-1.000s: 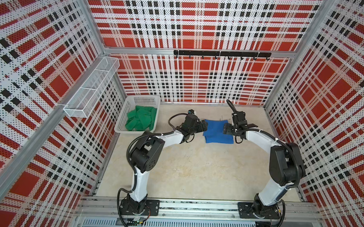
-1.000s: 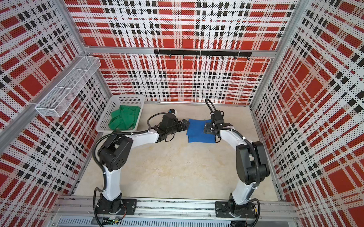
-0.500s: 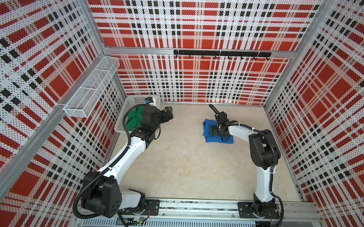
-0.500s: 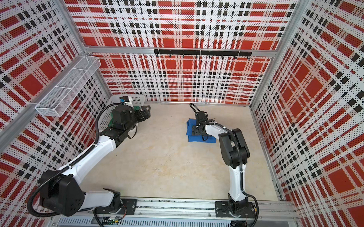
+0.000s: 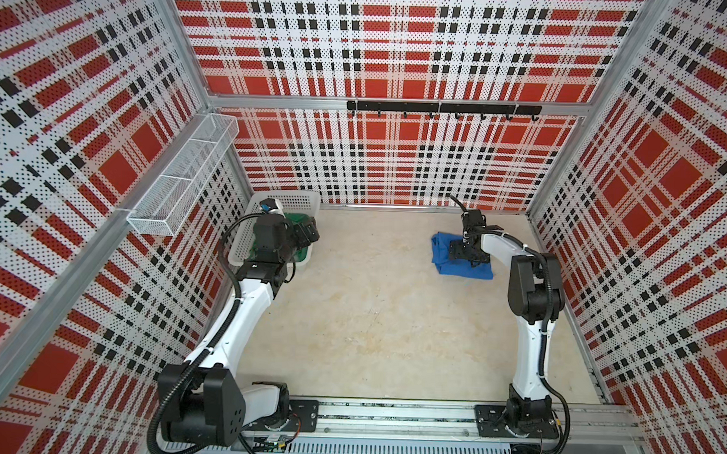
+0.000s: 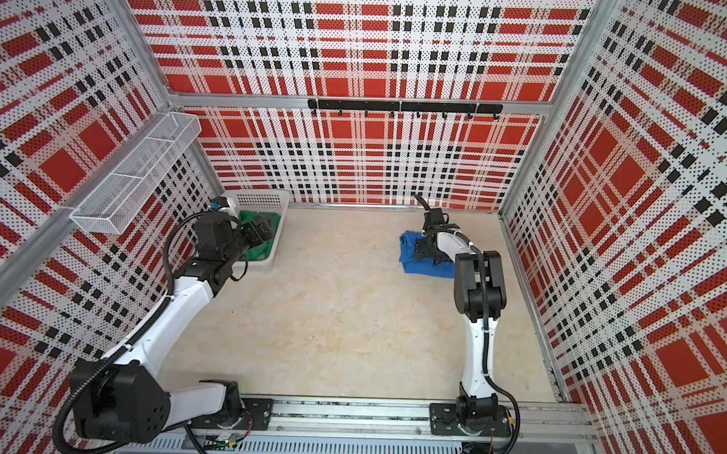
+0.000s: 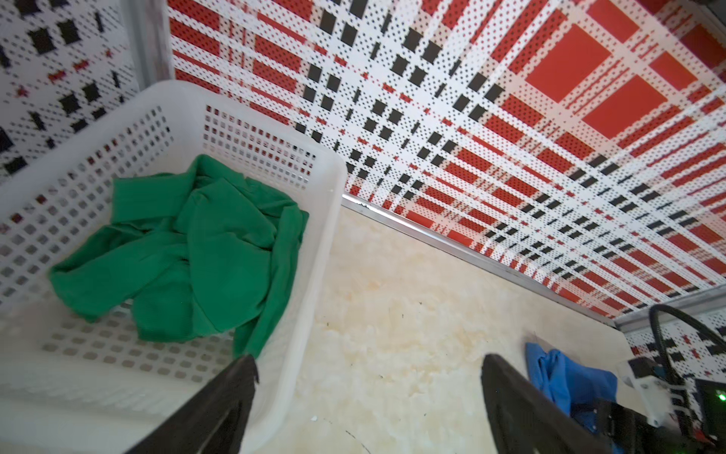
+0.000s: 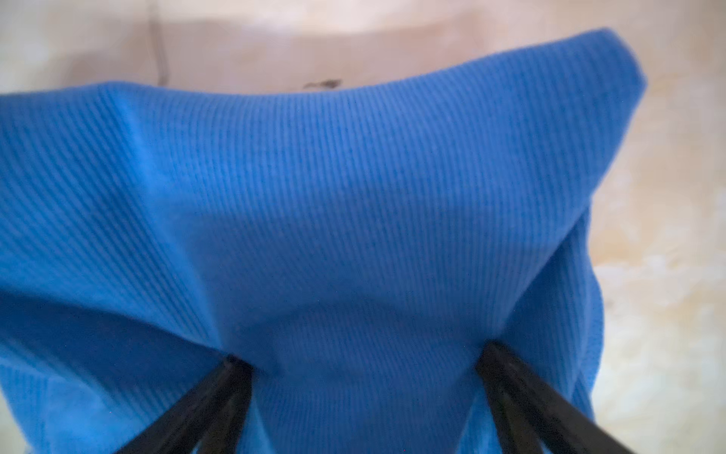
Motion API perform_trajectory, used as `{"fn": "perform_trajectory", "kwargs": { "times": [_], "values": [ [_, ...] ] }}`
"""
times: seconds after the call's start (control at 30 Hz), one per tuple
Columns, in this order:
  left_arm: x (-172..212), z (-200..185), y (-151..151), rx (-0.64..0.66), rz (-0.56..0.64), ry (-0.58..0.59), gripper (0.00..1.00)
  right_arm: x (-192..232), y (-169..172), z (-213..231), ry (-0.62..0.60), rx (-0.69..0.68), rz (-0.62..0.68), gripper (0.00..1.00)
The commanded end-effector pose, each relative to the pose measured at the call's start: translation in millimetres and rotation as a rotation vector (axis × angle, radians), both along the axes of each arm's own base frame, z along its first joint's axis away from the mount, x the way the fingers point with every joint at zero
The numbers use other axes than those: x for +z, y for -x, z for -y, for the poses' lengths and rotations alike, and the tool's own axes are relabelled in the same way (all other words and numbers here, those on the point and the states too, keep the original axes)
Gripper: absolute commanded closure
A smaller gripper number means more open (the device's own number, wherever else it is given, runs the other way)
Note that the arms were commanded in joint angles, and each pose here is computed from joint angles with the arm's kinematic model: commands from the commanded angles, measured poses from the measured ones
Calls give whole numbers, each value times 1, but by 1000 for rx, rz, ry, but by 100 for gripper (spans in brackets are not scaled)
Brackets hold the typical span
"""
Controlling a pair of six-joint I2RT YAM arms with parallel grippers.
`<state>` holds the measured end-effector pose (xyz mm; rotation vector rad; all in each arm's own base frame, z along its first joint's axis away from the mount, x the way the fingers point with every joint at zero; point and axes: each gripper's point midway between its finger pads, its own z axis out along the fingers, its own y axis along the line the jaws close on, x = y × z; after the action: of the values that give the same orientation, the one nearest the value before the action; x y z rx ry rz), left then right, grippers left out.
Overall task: Fold and stack the tank tops
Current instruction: 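Set blue square at far corner with right gripper while left grasps green top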
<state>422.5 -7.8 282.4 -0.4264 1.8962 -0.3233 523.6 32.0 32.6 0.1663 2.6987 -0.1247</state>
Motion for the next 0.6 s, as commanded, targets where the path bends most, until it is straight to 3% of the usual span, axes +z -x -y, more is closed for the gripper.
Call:
{"fn": "perform_trajectory", "kwargs": {
  "times": [0.0, 0.17, 0.2, 0.33, 0.57],
  "values": [
    [18, -13, -5, -1, 24, -27, 7, -27, 10, 41, 108, 0, -123, 4],
    [31, -27, 3, 32, 34, -40, 7, -41, 8, 80, 118, -28, -163, 3],
    [32, -31, 5, 42, 37, -44, 7, -43, 8, 83, 90, -29, -166, 8],
    [35, -48, 16, 77, 33, -43, 7, -36, -1, 92, 29, -54, -131, 14],
    [51, -65, 31, 113, 62, -39, 7, -22, -12, 129, 101, -82, -121, 8]
  ]
}}
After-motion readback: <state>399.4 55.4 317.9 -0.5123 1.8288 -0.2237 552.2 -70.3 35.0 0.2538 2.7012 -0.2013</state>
